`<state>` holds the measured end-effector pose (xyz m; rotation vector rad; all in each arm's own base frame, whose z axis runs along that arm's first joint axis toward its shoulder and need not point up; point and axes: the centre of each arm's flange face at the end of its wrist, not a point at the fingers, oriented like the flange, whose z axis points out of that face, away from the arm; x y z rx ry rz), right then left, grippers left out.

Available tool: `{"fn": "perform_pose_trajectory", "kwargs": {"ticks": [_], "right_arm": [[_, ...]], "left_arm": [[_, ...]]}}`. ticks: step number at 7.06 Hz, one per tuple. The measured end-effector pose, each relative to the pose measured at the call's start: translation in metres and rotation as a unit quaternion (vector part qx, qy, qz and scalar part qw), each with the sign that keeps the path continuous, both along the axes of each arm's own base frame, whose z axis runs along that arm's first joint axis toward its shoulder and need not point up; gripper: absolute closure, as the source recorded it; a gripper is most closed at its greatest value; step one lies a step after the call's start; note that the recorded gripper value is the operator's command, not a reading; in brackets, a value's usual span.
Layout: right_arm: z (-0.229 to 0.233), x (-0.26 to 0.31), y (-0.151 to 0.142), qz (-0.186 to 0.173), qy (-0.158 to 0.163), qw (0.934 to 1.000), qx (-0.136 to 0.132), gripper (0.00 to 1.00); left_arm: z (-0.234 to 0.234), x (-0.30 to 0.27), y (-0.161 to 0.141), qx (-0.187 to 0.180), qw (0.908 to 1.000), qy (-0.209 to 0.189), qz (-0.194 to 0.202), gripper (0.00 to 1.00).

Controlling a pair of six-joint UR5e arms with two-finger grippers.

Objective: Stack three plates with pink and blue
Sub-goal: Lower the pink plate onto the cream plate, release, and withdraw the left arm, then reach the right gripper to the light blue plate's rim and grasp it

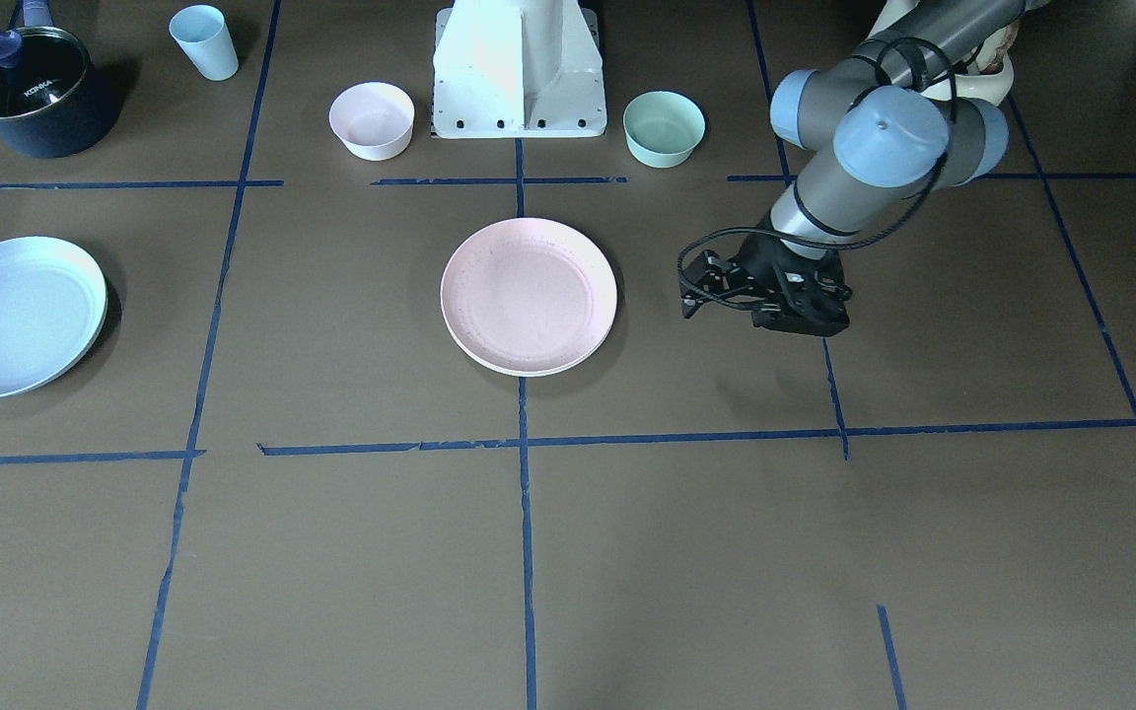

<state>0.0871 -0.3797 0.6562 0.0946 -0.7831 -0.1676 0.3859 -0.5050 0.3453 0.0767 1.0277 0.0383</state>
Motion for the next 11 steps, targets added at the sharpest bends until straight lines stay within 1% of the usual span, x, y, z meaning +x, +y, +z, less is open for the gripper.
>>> {"fn": "perform_pose_trajectory", "kwargs": {"ticks": [1, 2, 3, 4, 5, 6, 7, 8, 9, 11], "right_arm": [[-0.003, -0.002, 0.000, 0.001, -0.014, 0.9999, 0.004, 0.00], [-0.006, -0.005, -0.001, 0.002, -0.036, 0.9993, 0.006, 0.00], [-0.010, -0.007, -0.002, 0.004, -0.052, 0.9986, 0.008, 0.00], [-0.013, -0.008, -0.004, 0.009, -0.059, 0.9982, 0.004, 0.00], [-0.016, -0.009, -0.006, 0.018, -0.061, 0.9980, -0.004, 0.00], [-0.021, -0.013, -0.009, 0.026, -0.061, 0.9977, -0.015, 0.00], [-0.029, -0.026, -0.014, 0.031, -0.060, 0.9973, -0.030, 0.00], [-0.031, -0.040, -0.015, 0.038, -0.060, 0.9966, -0.041, 0.01], [-0.026, -0.053, -0.015, 0.052, -0.062, 0.9957, -0.046, 0.01], [0.012, -0.089, -0.013, 0.085, -0.074, 0.9927, -0.041, 0.02]], "left_arm": [[0.037, -0.052, -0.019, 0.021, 0.9994, -0.016, 0.021, 0.00], [0.076, -0.111, -0.030, 0.041, 0.9981, -0.023, 0.040, 0.00], [0.120, -0.175, -0.035, 0.062, 0.9959, -0.036, 0.054, 0.00], [0.171, -0.249, -0.031, 0.081, 0.9923, -0.062, 0.071, 0.00], [0.212, -0.314, -0.022, 0.082, 0.9895, -0.084, 0.085, 0.00], [0.242, -0.369, -0.008, 0.070, 0.9885, -0.095, 0.094, 0.00], [0.269, -0.413, 0.014, 0.052, 0.9891, -0.098, 0.097, 0.00], [0.288, -0.436, 0.037, 0.036, 0.9904, -0.096, 0.093, 0.00], [0.299, -0.444, 0.053, 0.027, 0.9911, -0.093, 0.091, 0.00], [0.303, -0.448, 0.063, 0.026, 0.9923, -0.083, 0.088, 0.00]]}}
